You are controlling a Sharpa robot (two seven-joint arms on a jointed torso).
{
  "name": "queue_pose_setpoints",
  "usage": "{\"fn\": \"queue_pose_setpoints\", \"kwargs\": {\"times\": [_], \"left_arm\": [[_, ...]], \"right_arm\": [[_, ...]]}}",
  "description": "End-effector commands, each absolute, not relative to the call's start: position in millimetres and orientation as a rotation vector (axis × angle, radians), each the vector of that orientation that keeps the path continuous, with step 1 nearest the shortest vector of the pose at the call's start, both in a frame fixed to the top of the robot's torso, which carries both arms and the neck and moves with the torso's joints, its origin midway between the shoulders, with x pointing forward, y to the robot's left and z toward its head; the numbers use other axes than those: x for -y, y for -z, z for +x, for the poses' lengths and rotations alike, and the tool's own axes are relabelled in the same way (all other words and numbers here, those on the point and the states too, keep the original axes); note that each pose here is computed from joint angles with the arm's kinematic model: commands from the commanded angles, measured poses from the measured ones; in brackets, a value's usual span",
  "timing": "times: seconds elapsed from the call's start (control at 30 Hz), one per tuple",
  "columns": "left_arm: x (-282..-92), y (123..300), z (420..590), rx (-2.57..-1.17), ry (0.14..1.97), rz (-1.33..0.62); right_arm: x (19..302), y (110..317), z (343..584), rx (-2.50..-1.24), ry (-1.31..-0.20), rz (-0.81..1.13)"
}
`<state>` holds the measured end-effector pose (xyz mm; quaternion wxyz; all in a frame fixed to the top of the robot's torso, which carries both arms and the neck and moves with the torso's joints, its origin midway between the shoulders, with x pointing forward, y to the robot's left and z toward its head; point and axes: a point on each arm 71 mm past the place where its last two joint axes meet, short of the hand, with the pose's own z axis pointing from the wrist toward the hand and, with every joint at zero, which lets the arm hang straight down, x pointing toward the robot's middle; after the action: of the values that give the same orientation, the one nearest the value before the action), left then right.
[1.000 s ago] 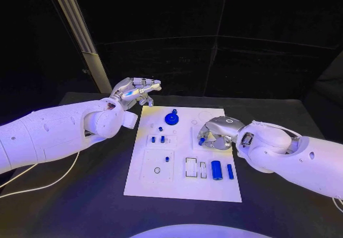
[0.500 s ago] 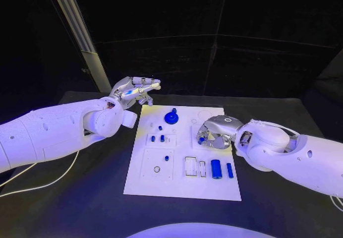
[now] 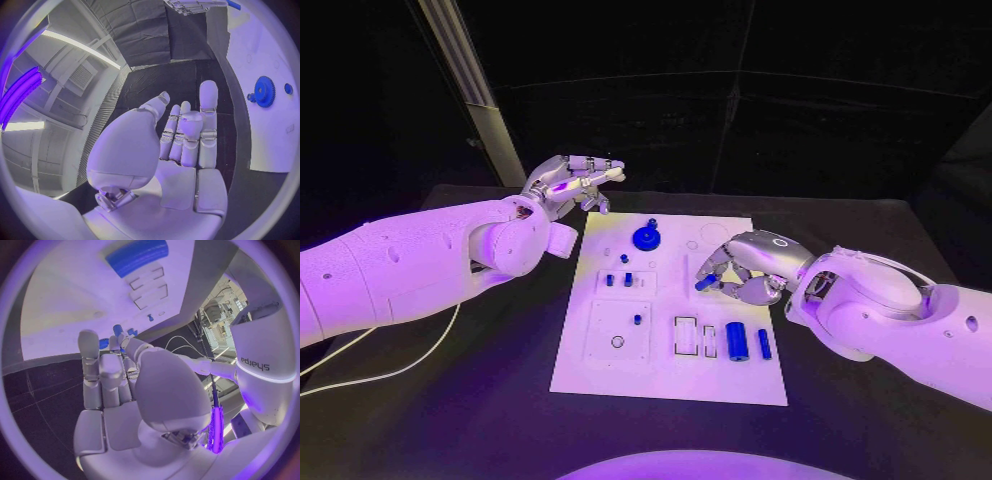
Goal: Assemble the parts on the task board
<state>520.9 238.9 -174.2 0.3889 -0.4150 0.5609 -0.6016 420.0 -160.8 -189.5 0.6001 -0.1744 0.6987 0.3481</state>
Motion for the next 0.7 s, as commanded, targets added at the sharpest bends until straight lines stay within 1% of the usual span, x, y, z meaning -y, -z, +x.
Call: {"fn": "queue_pose_setpoints", "kwargs": {"times": [0.03, 0.13, 0.27, 0.4, 0.57, 0.7], "left_arm": [[-239.3, 172.7, 521.5, -1.42, 1.541, -1.049], [-238.9, 172.7, 521.8, -1.42, 1.541, -1.049], [-237.8, 172.9, 522.3, -1.421, 1.543, -1.048], [-235.4, 173.3, 523.6, -1.424, 1.546, -1.046], [-231.3, 173.6, 524.7, -1.428, 1.552, -1.043], [-227.8, 173.9, 525.6, -1.434, 1.556, -1.042]], "right_arm": [[156, 176, 411, -1.532, -0.948, -0.345], [149, 172, 405, -1.518, -0.994, -0.348], [132, 170, 400, -1.514, -1.054, -0.365], [101, 173, 399, -1.53, -1.11, -0.42], [70, 180, 399, -1.56, -1.129, -0.497], [52, 189, 398, -1.597, -1.126, -0.553]]}}
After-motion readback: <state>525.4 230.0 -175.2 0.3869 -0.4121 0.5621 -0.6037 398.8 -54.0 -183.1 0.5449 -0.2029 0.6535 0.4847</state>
